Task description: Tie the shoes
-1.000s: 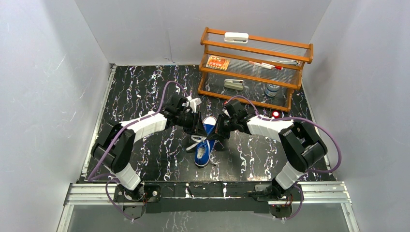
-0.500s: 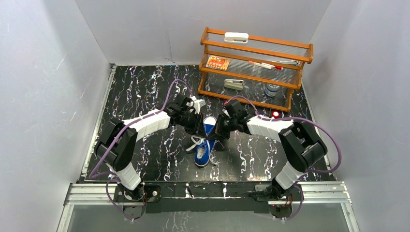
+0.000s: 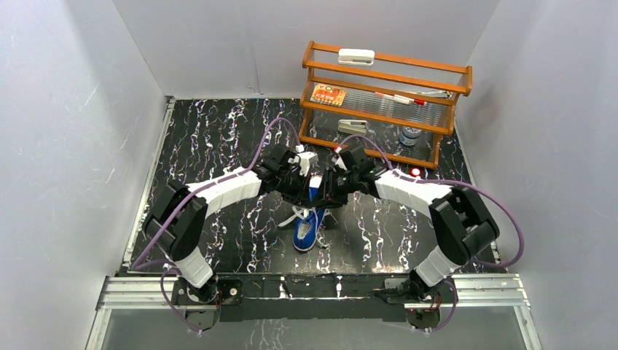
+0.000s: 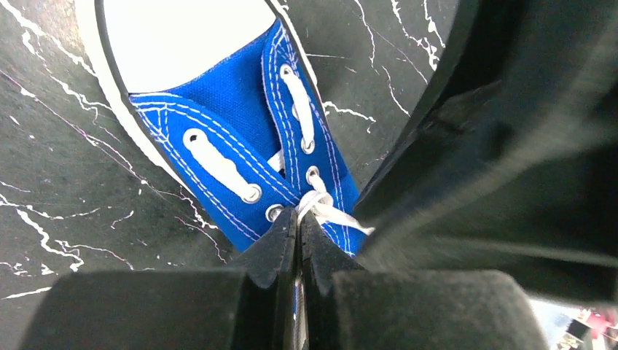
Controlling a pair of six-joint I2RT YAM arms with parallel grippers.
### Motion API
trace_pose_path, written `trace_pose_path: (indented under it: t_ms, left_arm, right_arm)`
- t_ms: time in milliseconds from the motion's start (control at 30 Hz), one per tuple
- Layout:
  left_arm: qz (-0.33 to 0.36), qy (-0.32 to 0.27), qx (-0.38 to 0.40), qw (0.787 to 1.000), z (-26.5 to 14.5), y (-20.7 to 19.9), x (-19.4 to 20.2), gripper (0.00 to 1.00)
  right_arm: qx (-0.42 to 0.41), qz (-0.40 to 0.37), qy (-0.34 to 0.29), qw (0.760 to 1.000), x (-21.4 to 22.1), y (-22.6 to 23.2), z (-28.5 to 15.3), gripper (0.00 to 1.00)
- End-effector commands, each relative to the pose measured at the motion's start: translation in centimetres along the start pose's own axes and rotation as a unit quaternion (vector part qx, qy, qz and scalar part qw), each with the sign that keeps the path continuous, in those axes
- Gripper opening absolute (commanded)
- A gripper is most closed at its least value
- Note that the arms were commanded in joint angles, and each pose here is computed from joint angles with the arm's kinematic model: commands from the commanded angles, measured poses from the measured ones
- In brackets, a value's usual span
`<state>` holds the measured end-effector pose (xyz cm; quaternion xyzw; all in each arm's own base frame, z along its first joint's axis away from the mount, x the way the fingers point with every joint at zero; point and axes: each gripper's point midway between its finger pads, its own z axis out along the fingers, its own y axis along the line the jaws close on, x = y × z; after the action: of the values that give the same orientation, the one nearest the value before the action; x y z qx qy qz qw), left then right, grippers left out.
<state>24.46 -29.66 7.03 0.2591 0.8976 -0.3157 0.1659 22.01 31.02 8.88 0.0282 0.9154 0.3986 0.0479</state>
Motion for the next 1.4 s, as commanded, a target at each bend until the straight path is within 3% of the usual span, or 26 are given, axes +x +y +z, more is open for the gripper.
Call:
trace_pose_path:
  t_ms: [0, 133, 367, 500, 633, 833, 933, 1033, 1167, 1233, 1367]
  left_arm:
    - [0.072, -0.065, -0.011, 0.995, -1.7, -0.8, -2.4, 0.00]
    - [0.131, -0.107, -0.009, 0.986, -2.4, -1.4, -3.2, 0.00]
    - [0.197, -0.159, -0.016, 0.967, -3.3, -1.4, -2.7, 0.00]
    - [0.203, -0.182, -0.012, 0.962, -3.1, -1.4, -2.6, 0.00]
    - [0.199, -0.192, -0.008, 0.961, -2.7, -1.4, -2.7, 0.00]
    - [0.204, -0.199, -0.014, 0.958, -2.7, -1.3, -3.2, 0.00]
    - [0.202, -0.195, -0.016, 0.960, -2.8, -1.2, -2.9, 0.00]
    - [0.200, -0.192, -0.019, 0.961, -2.8, -1.0, -2.6, 0.00]
    - [0.198, -0.186, -0.021, 0.962, -2.8, -0.8, -2.2, 0.00]
    - [0.195, -0.186, -0.024, 0.963, -2.7, -0.7, -2.2, 0.00]
    - [0.185, -0.180, -0.031, 0.966, -2.2, -0.2, -2.2, 0.00]
  right_arm:
    - [-0.039, -0.128, -0.028, 0.991, -1.5, 2.7, -3.8, 0.43]
    - [-0.083, -0.209, -0.025, 0.974, -2.9, 2.2, -3.5, 0.45]
    - [-0.189, -0.270, 0.002, 0.944, -3.4, 3.4, -2.3, 0.44]
    - [-0.198, -0.260, 0.019, 0.945, -3.6, 3.3, -1.5, 0.42]
    - [-0.206, -0.245, 0.040, 0.947, -3.0, 2.8, -1.0, 0.35]
    - [-0.205, -0.242, 0.051, 0.947, -2.4, 2.0, -0.5, 0.37]
    - [-0.210, -0.235, 0.052, 0.948, -2.6, 2.2, -0.2, 0.30]
    - [-0.210, -0.235, 0.044, 0.948, -3.1, 2.4, -0.1, 0.14]
    - [-0.213, -0.234, 0.042, 0.948, -2.9, 2.6, -0.4, 0.09]
    - [-0.214, -0.234, 0.042, 0.947, -2.9, 2.6, -0.4, 0.00]
    - [-0.223, -0.235, 0.041, 0.945, -2.7, 3.1, -0.8, 0.00]
